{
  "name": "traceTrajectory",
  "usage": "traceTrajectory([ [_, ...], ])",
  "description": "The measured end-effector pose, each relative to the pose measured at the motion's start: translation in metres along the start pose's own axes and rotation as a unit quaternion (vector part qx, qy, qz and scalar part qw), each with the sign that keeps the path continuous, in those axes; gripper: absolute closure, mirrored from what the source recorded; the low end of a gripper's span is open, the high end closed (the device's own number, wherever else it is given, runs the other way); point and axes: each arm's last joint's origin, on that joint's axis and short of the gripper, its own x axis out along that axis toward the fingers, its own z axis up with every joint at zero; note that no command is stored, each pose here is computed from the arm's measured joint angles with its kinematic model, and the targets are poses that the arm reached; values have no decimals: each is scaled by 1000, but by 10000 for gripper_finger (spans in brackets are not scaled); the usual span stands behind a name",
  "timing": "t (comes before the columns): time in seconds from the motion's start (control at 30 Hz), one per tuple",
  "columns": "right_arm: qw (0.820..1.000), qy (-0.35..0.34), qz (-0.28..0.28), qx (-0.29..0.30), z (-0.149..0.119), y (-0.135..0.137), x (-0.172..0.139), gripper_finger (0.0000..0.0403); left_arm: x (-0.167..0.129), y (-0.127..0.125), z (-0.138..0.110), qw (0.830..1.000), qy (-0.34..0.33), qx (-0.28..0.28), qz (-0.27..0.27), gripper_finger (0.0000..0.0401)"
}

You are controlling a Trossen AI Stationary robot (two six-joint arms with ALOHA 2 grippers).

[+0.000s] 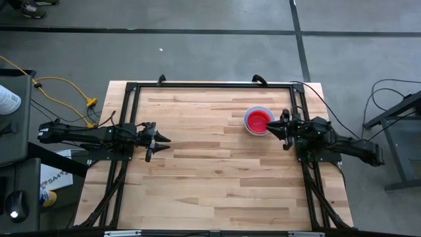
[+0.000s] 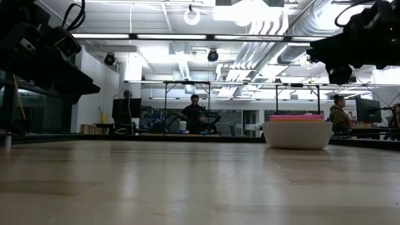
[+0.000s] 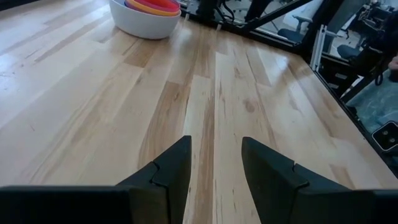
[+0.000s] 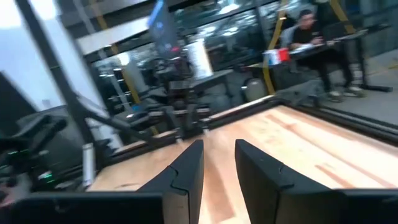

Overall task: Nest bowls inside each other
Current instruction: Return to Home Position

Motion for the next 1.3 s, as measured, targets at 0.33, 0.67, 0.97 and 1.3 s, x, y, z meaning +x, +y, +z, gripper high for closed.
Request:
traceTrajectory([
  [0.33,995,22,-91,-20,-7,-8,-1,317,0,0,0,1000,0,-1,0,258],
  [0.67,994,24,-100,-32,-8,-8,-1,317,0,0,0,1000,0,-1,0,258],
  [0.97,994,68,-83,-34,-15,-9,2,317,0,0,0,1000,1,-2,-1,258],
  [1.3,991,97,-91,-31,-20,-11,5,317,0,-1,0,1000,3,-5,-11,258],
])
